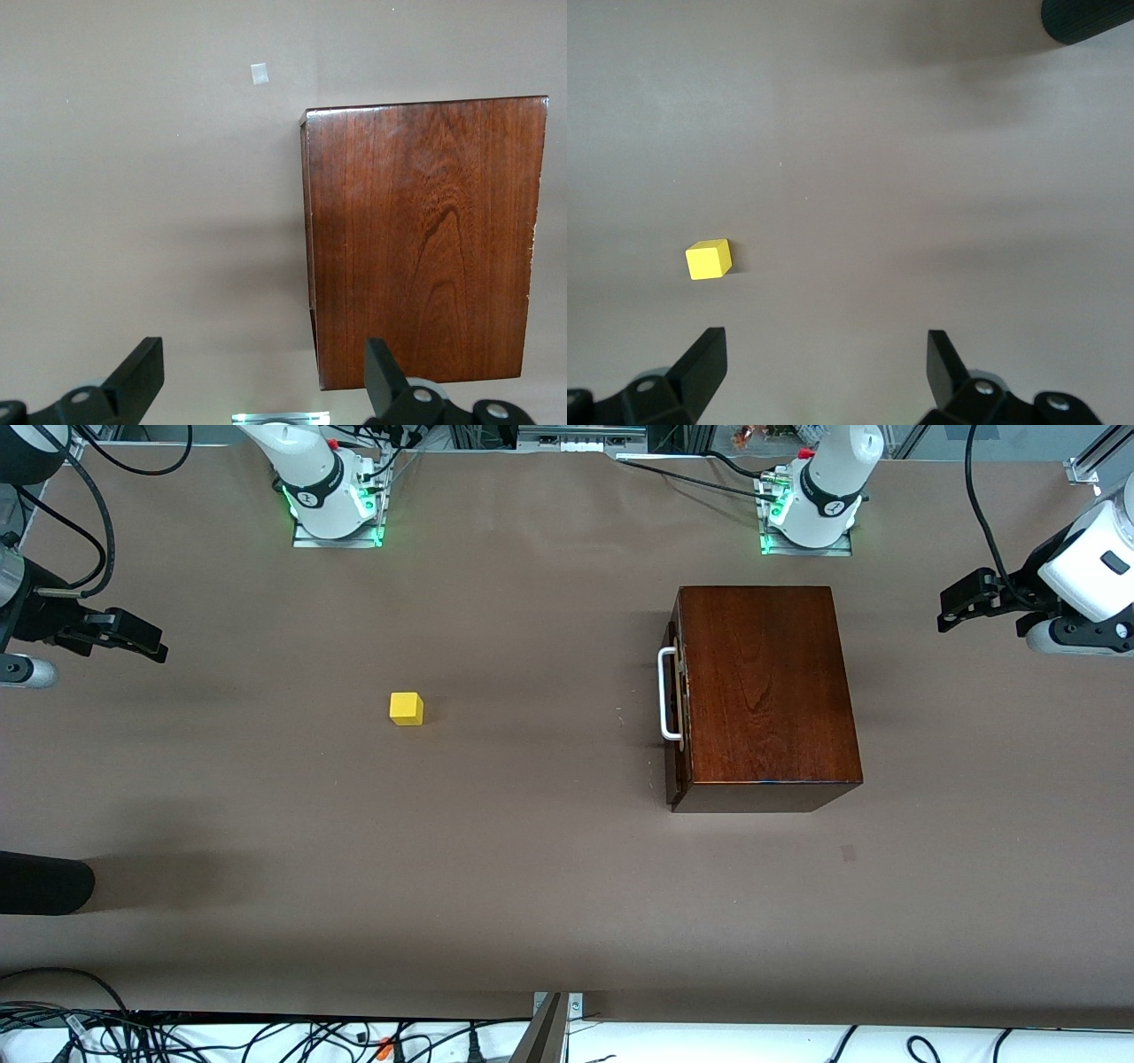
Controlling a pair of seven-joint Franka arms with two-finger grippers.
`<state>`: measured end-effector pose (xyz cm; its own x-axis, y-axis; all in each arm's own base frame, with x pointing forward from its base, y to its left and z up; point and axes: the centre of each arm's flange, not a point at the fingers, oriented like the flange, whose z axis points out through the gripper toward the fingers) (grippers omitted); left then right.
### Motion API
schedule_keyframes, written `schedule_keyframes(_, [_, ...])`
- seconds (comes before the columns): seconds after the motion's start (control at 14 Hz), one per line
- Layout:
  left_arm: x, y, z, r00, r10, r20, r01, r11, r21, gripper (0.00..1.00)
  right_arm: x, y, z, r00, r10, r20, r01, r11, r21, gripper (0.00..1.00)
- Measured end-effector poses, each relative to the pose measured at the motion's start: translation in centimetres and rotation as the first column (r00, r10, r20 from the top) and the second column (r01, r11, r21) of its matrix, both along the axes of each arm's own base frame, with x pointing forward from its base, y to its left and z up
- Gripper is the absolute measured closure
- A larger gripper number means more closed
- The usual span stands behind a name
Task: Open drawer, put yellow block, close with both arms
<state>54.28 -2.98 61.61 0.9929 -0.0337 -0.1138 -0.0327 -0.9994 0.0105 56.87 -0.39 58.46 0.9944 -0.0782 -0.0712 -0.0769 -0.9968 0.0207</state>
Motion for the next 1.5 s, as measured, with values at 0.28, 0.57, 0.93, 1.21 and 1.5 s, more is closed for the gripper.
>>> schedule_keyframes(0.28, [0.0, 0.0, 0.0, 1.000, 0.001, -0.001, -0.001, 1.000, 0.000, 0.00, 0.0, 0.0, 0.0, 1.000, 0.000, 0.000, 0.000, 1.000, 0.000, 0.00])
schedule_keyframes(0.57, [-0.1, 0.0, 0.0, 1.000, 0.001, -0.005, -0.001, 1.000, 0.000, 0.00, 0.0, 0.0, 0.0, 1.000, 0.000, 0.001, 0.000, 1.000, 0.000, 0.00])
schedule_keyframes(0.93, [-0.3, 0.0, -0.2, 1.000, -0.001, -0.029, 0.001, 1.000, 0.002, 0.00, 0.0, 0.0, 0.0, 1.000, 0.000, 0.001, 0.000, 1.000, 0.000, 0.00])
schedule_keyframes(1.21, [-1.8, -3.9, -1.4, 0.987, -0.078, -0.138, 0.079, 0.997, 0.005, 0.00, 0.0, 0.0, 0.0, 1.000, 0.000, 0.002, 0.000, 1.000, 0.000, 0.00])
schedule_keyframes(1.5, [-1.5, -12.6, -5.6, 0.960, -0.194, -0.202, 0.199, 0.980, 0.001, 0.00, 0.0, 0.0, 0.0, 1.000, 0.001, 0.002, -0.001, 1.000, 0.000, 0.00])
